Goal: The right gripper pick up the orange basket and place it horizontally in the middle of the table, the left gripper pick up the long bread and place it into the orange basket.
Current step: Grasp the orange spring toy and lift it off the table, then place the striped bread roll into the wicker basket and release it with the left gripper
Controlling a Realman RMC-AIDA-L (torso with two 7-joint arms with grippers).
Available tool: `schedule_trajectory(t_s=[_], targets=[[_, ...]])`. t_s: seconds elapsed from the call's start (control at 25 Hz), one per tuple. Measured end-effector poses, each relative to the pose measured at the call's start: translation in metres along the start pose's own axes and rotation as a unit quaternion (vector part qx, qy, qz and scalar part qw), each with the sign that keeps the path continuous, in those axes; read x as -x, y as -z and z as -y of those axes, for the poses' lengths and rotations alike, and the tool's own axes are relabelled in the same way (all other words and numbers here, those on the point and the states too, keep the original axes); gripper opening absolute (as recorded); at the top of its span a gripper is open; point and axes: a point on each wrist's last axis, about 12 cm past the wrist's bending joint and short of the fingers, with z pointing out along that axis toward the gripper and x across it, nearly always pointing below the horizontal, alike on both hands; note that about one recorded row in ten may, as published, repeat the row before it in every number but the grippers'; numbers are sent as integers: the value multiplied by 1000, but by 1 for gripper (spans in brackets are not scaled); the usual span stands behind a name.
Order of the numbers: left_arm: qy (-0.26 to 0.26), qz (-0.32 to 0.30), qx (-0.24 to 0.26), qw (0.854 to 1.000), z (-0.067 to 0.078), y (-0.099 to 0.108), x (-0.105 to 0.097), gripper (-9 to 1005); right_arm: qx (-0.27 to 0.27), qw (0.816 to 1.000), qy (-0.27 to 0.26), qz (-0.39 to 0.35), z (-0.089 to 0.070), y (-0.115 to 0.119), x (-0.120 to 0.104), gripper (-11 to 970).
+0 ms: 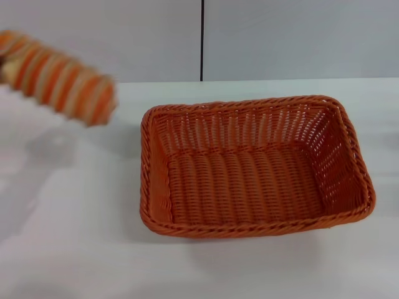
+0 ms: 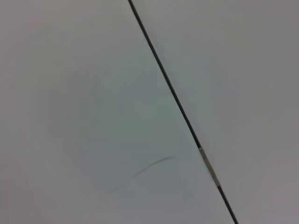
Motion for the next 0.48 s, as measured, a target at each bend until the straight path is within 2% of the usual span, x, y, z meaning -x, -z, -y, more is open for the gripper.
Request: schedule_trajectory(t_s=[0.16, 0.28, 0.36, 0.48], targets=[[28, -31, -80, 996, 16, -42, -21, 102, 1, 1000, -5, 0, -3, 0, -3, 433], [20, -68, -142, 987, 34, -67, -41, 99, 1, 1000, -6, -1, -4, 0, -5, 433], [10, -95, -174, 980, 45, -80, -55, 97, 1, 1000, -6, -2, -4, 1, -6, 433], [7, -103, -180, 978, 49, -81, -60, 98, 0, 1000, -8, -3, -4, 2, -8, 433]])
